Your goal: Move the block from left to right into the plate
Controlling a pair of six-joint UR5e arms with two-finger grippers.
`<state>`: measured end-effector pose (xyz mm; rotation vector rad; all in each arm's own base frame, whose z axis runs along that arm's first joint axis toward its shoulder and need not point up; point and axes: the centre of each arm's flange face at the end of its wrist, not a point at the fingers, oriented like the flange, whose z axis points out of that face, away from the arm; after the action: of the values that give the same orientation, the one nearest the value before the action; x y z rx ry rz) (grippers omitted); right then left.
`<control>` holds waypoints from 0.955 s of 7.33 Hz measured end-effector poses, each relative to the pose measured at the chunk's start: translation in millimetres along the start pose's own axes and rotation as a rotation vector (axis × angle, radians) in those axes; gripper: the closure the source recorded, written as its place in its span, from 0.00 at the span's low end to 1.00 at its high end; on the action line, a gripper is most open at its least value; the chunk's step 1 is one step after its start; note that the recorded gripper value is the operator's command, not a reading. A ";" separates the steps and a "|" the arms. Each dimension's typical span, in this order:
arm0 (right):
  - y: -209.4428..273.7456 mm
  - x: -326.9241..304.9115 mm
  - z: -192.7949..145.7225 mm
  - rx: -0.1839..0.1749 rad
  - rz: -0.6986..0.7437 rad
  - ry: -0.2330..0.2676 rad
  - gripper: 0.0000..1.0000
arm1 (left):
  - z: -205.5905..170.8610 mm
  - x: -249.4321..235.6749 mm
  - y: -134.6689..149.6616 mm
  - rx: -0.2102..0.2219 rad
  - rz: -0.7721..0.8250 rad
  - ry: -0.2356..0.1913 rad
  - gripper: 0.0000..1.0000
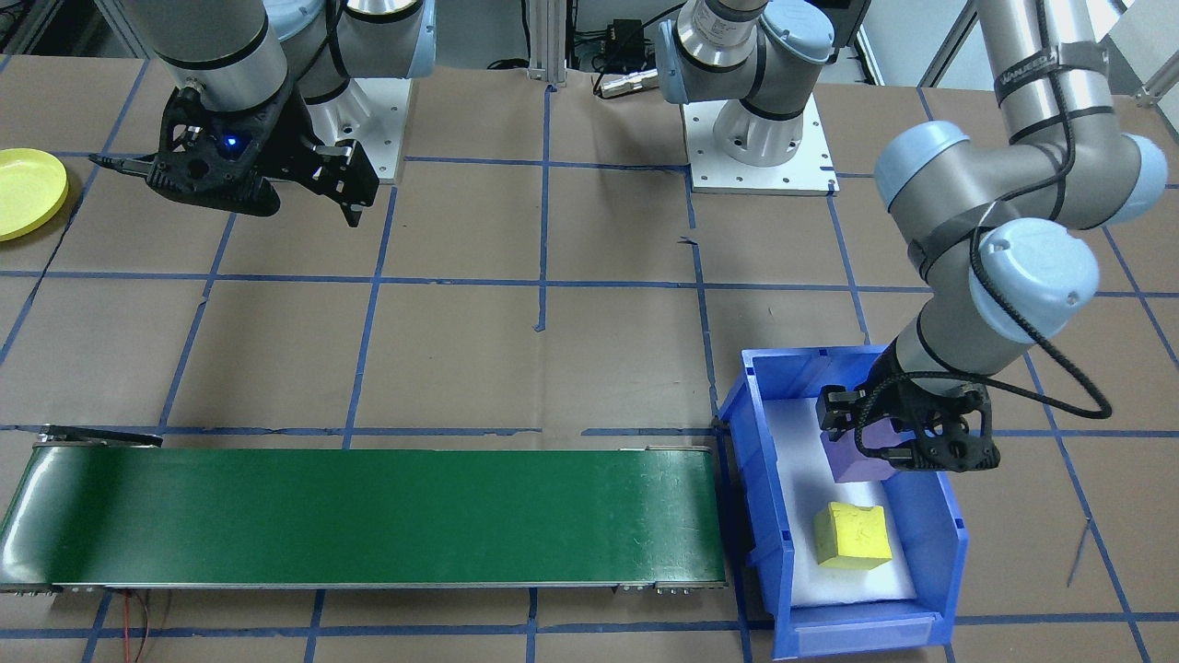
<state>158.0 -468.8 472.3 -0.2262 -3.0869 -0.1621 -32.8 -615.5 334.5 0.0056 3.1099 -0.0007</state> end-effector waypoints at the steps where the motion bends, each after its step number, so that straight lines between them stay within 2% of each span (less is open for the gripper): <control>1: 0.1 -0.1 -0.1 0.000 0.000 0.000 0.00 | -29.2 13.0 1.4 0.025 0.016 -0.001 0.90; 3: -0.6 -0.4 0.0 0.004 0.001 -0.002 0.00 | -69.9 76.7 -1.4 0.093 0.075 -0.001 0.89; 4: -2.1 -0.4 -1.2 0.015 0.001 -0.004 0.00 | -71.7 112.4 -6.1 0.120 0.099 0.004 0.87; 6: 0.2 0.1 -2.8 0.020 -0.003 -0.004 0.00 | -40.7 172.2 -20.0 0.159 0.170 0.007 0.85; 7: 0.8 -0.4 -6.1 0.028 -0.007 -0.012 0.00 | -23.3 187.0 -25.5 0.161 0.187 0.010 0.81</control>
<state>158.7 -468.6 478.4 -0.2163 -3.0999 -0.1188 -220.6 -640.3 351.9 0.3004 3.0957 -0.2466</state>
